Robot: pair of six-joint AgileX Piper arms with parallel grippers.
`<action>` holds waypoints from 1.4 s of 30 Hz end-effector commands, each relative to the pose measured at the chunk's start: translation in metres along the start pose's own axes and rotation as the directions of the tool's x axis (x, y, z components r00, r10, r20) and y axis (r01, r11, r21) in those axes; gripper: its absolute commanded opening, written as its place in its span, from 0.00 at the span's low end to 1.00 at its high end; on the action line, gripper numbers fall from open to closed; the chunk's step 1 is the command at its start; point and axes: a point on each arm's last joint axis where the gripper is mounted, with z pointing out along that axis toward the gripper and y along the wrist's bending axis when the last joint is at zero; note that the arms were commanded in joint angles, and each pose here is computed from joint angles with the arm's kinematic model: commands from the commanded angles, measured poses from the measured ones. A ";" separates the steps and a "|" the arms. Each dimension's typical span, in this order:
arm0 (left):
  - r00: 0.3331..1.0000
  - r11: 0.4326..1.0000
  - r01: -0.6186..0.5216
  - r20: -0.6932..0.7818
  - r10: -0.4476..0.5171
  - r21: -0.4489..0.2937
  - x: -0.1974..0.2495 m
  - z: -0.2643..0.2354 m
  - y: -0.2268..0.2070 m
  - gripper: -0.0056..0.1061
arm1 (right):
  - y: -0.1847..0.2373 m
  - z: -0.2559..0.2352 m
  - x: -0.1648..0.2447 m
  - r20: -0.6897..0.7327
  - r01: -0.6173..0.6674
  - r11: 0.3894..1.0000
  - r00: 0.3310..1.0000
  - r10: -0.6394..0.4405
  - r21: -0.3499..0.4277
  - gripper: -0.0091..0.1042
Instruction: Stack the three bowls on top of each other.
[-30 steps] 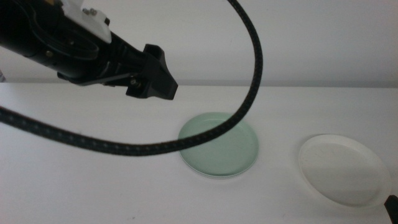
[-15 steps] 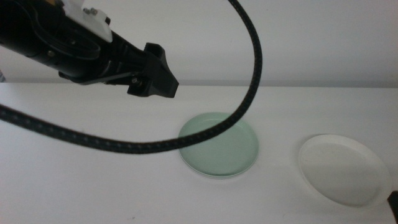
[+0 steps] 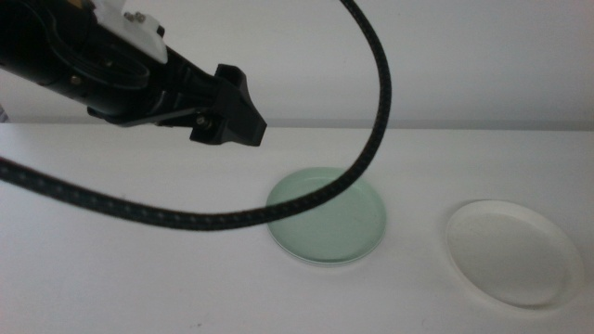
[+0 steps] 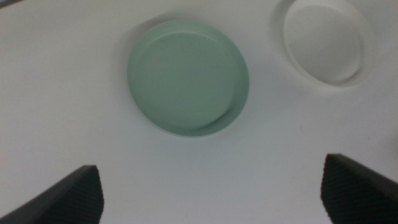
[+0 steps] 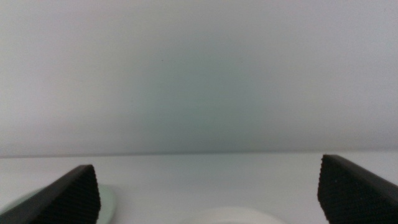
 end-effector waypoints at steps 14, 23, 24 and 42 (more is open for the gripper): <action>1.000 1.000 0.007 0.005 -0.007 0.011 0.000 -0.001 -0.001 0.89 | 0.013 0.035 -0.087 -0.887 -0.116 0.992 0.452 0.098 0.050 0.90; 1.000 1.000 0.007 0.012 -0.007 0.010 -0.001 -0.001 -0.001 0.89 | 0.004 0.080 -0.071 -0.923 -0.053 0.984 0.342 0.176 0.168 0.90; 1.000 1.000 0.007 0.010 -0.007 0.010 -0.001 -0.001 -0.001 0.89 | 0.000 0.089 -0.070 -0.931 -0.017 0.985 0.323 0.170 0.174 0.90; 0.999 1.000 0.003 -0.032 -0.003 0.009 0.003 -0.001 -0.001 0.89 | -0.131 0.204 0.010 -0.881 -0.073 0.891 0.133 0.454 0.448 0.67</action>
